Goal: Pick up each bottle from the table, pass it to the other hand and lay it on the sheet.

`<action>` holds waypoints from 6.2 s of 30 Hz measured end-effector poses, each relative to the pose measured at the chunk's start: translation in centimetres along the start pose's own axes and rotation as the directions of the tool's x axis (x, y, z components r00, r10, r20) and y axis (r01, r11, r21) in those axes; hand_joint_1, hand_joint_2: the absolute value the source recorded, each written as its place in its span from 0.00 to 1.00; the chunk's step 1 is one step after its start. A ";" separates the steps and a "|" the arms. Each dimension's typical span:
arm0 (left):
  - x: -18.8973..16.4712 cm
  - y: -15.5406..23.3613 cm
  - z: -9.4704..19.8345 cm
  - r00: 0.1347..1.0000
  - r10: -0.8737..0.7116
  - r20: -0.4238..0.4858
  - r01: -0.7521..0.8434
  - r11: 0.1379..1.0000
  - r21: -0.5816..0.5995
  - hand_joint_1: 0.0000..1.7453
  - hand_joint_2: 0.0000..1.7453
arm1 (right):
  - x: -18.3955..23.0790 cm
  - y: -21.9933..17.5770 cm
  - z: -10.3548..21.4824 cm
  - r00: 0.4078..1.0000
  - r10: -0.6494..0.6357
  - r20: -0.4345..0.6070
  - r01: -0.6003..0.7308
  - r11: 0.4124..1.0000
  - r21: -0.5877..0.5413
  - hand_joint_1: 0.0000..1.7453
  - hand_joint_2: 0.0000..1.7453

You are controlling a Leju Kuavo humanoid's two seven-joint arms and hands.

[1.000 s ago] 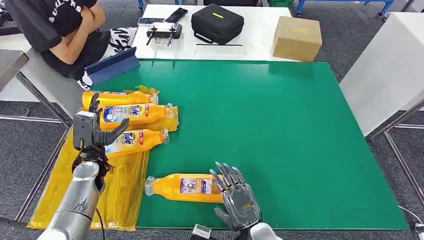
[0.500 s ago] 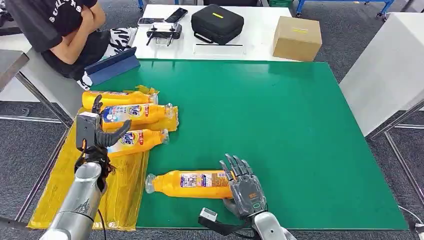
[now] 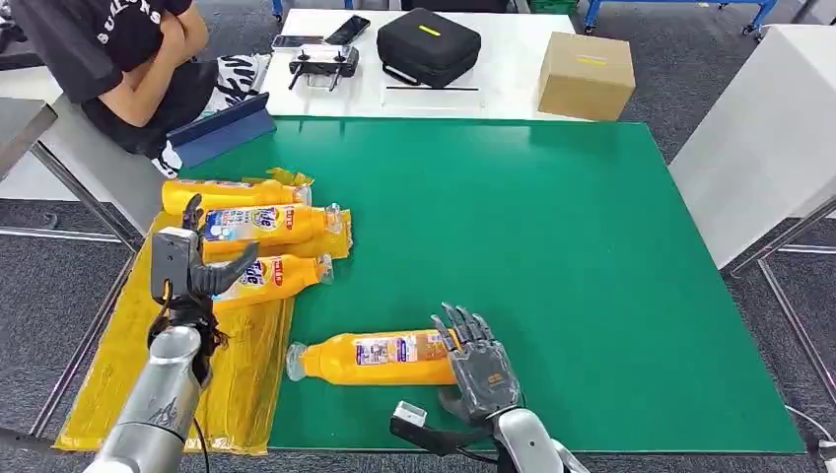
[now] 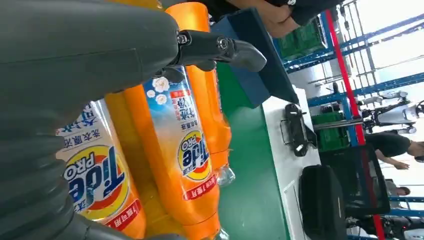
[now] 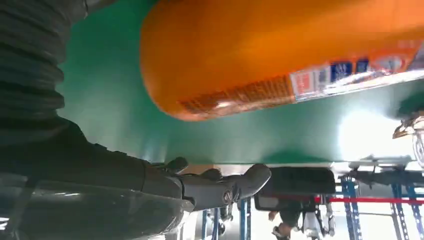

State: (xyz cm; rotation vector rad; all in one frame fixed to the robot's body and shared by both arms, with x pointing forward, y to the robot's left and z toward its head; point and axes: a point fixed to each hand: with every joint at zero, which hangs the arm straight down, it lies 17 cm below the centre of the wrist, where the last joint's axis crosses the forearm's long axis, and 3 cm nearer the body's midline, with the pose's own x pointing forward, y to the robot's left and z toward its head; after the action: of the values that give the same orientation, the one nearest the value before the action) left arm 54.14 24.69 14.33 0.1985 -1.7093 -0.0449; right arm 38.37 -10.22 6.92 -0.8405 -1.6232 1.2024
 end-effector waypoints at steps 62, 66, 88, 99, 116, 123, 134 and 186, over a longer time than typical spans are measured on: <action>-0.2 -2.1 0.5 0.998 0.055 -0.018 -0.056 0.998 -0.037 0.00 1.00 | 1.4 4.1 -4.7 0.998 -0.069 0.005 0.065 0.951 0.304 1.00 1.00; -0.3 -2.0 0.5 0.998 0.056 -0.018 -0.057 0.998 -0.036 0.00 1.00 | 1.5 3.7 -4.9 0.998 -0.064 0.011 0.058 0.957 0.285 1.00 1.00; -0.7 -0.6 0.4 0.999 0.041 -0.023 -0.041 0.999 0.001 0.00 1.00 | 2.4 -11.3 -4.8 0.936 -0.322 0.140 0.348 0.901 -0.259 1.00 1.00; 0.1 -2.5 0.3 0.989 0.139 -0.039 -0.142 0.987 -0.079 0.00 1.00 | -0.9 -15.0 -4.3 0.906 -0.390 0.162 0.418 0.773 -0.476 1.00 1.00; 6.9 -7.8 -0.3 0.989 0.147 0.036 -0.133 0.959 -0.251 0.00 1.00 | 1.0 -15.5 -9.0 0.737 -0.576 0.355 0.673 0.574 -0.467 1.00 1.00; 12.1 -9.1 -0.9 0.982 0.136 0.133 -0.093 0.953 -0.290 0.00 1.00 | 1.7 -16.0 -11.4 0.723 -0.592 0.355 0.687 0.566 -0.456 1.00 1.00; 15.9 -10.6 -0.3 0.966 0.149 0.210 -0.072 0.938 -0.338 0.00 1.00 | 1.9 -15.7 -14.0 0.751 -0.569 0.336 0.659 0.607 -0.445 1.00 1.00; 19.2 -22.8 7.0 0.921 0.390 0.008 -0.281 0.678 -0.679 0.00 1.00 | 7.4 -16.0 -17.2 0.354 -0.846 0.399 0.930 0.277 -0.240 1.00 1.00</action>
State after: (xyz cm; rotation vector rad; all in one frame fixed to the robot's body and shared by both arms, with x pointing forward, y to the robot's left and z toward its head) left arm 47.06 -1.32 28.82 -0.6855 -1.7492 -0.4062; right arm 51.97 -2.53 25.96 0.1082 -2.0942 0.0448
